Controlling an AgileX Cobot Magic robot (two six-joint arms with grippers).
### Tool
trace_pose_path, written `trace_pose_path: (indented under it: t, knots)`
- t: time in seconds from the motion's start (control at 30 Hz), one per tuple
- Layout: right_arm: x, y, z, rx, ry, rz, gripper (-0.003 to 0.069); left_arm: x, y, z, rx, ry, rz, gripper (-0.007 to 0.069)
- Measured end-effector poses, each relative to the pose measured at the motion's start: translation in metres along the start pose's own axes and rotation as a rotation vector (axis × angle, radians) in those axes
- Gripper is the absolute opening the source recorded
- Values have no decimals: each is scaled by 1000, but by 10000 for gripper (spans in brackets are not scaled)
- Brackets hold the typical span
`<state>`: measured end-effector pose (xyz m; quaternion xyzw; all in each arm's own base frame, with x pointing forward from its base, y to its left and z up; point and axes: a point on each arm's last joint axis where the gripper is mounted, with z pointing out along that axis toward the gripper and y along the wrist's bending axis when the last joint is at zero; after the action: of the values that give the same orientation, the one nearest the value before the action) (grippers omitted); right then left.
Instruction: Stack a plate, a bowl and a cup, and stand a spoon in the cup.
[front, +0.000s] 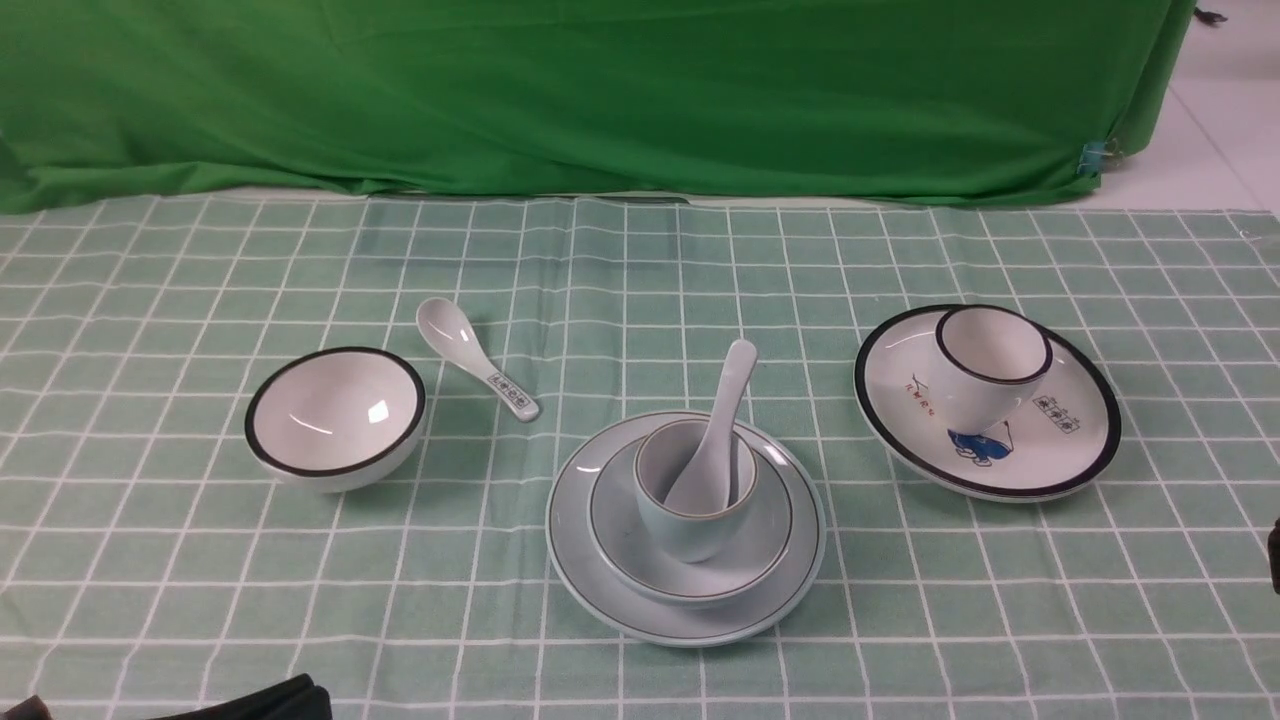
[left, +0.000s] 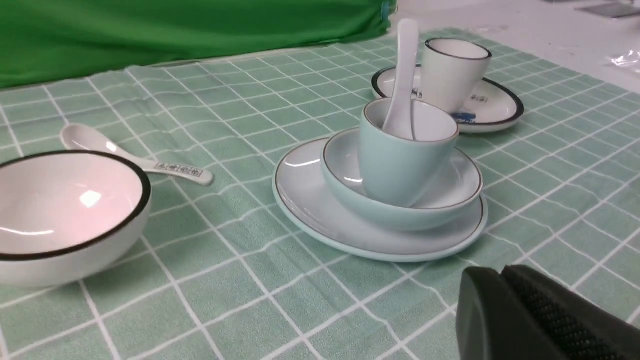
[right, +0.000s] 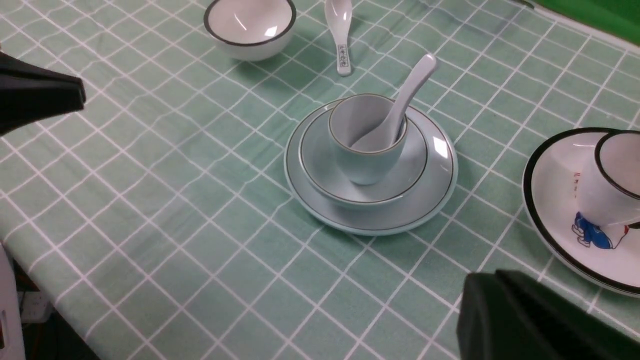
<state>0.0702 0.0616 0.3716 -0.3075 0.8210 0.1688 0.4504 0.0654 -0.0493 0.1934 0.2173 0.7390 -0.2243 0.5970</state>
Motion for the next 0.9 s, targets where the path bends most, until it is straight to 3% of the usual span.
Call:
trace_pose_path:
  t: [0.13, 0.23, 0.33, 0.5, 0.67, 0.9]
  knots:
    - [11, -11, 0, 103, -1, 106, 53, 0, 0, 0, 0, 1, 0, 11]
    - [33, -23, -1, 251, -38, 153, 20, 0, 0, 0, 0, 1, 3, 11]
    - [78, -30, 9, 421, -94, 115, 16, 0, 0, 0, 0, 1, 27, 11]
    - [143, -30, 32, 566, -179, 146, 16, 0, 0, 0, -1, 2, 34, 11]
    - [189, -30, 58, 593, -183, 162, 16, 0, 0, 0, -1, 2, 45, 11]
    - [195, -31, 63, 587, -184, 189, 18, 0, 0, 0, 0, 0, 44, 11]
